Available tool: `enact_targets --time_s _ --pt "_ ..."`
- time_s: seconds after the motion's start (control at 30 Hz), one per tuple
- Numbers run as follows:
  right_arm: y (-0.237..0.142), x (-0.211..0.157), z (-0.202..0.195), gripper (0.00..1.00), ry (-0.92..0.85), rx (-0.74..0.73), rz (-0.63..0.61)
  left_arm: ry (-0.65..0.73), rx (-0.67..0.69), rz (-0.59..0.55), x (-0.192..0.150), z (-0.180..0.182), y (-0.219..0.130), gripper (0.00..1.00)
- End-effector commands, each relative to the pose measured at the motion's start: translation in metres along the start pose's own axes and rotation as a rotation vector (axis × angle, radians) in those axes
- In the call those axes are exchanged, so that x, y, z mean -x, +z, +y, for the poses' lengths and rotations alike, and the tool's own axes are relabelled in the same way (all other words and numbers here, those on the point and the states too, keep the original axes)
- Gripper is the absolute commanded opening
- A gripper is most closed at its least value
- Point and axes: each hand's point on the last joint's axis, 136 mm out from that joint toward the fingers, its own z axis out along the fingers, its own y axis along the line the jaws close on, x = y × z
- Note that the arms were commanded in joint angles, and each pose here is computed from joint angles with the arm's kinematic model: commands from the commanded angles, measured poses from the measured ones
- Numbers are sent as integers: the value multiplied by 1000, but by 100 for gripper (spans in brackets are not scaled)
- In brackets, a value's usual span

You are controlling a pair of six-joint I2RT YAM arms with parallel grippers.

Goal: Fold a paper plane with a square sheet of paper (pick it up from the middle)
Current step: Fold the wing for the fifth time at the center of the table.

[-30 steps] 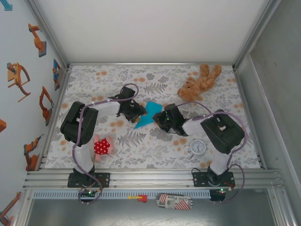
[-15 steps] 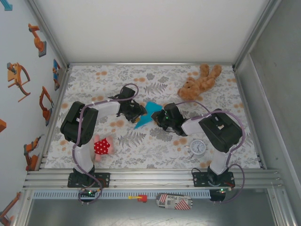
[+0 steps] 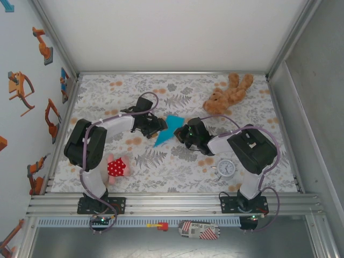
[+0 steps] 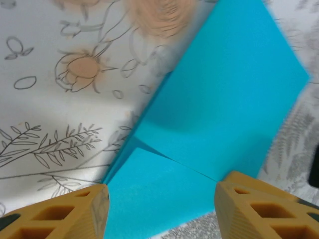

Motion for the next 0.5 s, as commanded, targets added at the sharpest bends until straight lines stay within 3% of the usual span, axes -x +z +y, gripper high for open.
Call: enact_targets --time_s 0.0,0.23,0.47 --pt "-13 8 8 0 -29 10 -49 194 -37 -80 1 -14 -20 61" --pt "-30 10 5 0 -10 -21 -51 515 -2 -171 -16 -24 -27 63" --pt "-42 13 7 0 20 -34 -57 810 47 -244 -35 -27 -10 63"
